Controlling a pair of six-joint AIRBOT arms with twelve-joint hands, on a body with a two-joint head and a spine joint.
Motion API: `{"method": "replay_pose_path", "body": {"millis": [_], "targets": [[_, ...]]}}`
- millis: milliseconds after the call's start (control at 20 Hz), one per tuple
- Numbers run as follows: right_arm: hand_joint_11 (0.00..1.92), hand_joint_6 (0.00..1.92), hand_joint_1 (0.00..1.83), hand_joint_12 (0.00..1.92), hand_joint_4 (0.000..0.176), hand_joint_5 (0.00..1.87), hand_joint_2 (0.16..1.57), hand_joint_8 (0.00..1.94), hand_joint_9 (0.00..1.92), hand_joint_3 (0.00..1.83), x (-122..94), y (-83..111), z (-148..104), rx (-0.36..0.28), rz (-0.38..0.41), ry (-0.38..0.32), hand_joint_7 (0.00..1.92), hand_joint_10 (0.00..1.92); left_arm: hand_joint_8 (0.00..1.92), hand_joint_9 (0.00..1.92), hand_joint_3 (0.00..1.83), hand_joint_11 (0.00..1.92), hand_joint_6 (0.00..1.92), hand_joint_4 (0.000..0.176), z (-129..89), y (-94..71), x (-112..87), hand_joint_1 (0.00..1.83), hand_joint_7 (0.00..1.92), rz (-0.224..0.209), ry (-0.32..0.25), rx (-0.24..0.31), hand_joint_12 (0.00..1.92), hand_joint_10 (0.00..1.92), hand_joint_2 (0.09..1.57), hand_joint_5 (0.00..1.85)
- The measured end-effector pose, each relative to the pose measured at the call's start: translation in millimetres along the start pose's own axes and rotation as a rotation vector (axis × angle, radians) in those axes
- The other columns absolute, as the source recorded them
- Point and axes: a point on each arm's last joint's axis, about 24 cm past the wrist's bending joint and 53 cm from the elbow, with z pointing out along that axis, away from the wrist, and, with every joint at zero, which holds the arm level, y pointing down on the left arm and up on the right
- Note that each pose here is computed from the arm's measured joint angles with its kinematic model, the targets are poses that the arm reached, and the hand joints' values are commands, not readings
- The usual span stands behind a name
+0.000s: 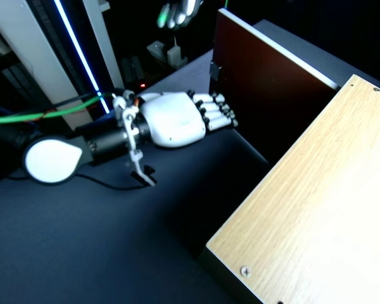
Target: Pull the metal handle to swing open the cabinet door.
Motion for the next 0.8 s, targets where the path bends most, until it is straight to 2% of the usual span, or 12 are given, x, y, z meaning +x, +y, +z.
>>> {"method": "replay_pose_path", "body": {"millis": [200, 450, 600, 700, 800], "targets": [[0.00, 0.01, 0.00, 0.56, 0.000, 0.22, 1.40, 0.00, 0.20, 0.00, -31, 0.2, -12, 0.009, 0.020, -0.073, 0.24, 0.00, 0.00, 0.34, 0.06, 0.04, 0.00, 0.000, 0, 0.0, 0.0, 0.00, 0.36, 0.000, 0.000, 0.000, 0.65, 0.00, 1.53, 0.34], [0.00, 0.00, 0.00, 0.48, 0.000, 0.17, 1.39, 0.00, 0.17, 0.00, -63, 23.0, -14, -0.037, 0.019, -0.142, 0.21, 0.00, 0.00, 0.30, 0.03, 0.00, 0.00, 0.000, 0, 0.1, 0.2, 0.00, 0.33, 0.000, 0.001, 0.000, 0.65, 0.00, 1.56, 0.32], [0.00, 0.00, 0.00, 0.48, 0.000, 0.18, 1.40, 0.00, 0.16, 0.00, -63, 26.5, -21, -0.037, 0.010, -0.136, 0.20, 0.00, 0.00, 0.30, 0.03, 0.00, 0.00, 0.000, 0, 0.0, 0.1, 0.00, 0.33, 0.000, 0.000, 0.000, 0.65, 0.00, 1.56, 0.31], [0.00, 0.00, 0.00, 0.41, 0.000, 0.16, 1.39, 0.00, 0.13, 0.00, -69, 25.2, -25, -0.026, 0.001, -0.143, 0.16, 0.00, 0.00, 0.30, 0.03, 0.00, 0.00, 0.000, 0, -0.2, 0.0, 0.00, 0.32, 0.000, 0.000, 0.001, 0.64, 0.00, 1.55, 0.31], [0.00, 0.01, 0.00, 0.32, 0.011, 0.18, 1.40, 0.00, 0.12, 0.00, -76, 25.3, -30, -0.023, -0.001, -0.158, 0.16, 0.00, 0.00, 0.31, 0.03, 0.01, 0.00, 0.000, 0, 0.0, 0.0, 0.00, 0.33, 0.000, 0.000, 0.000, 0.65, 0.01, 1.55, 0.31]]}}
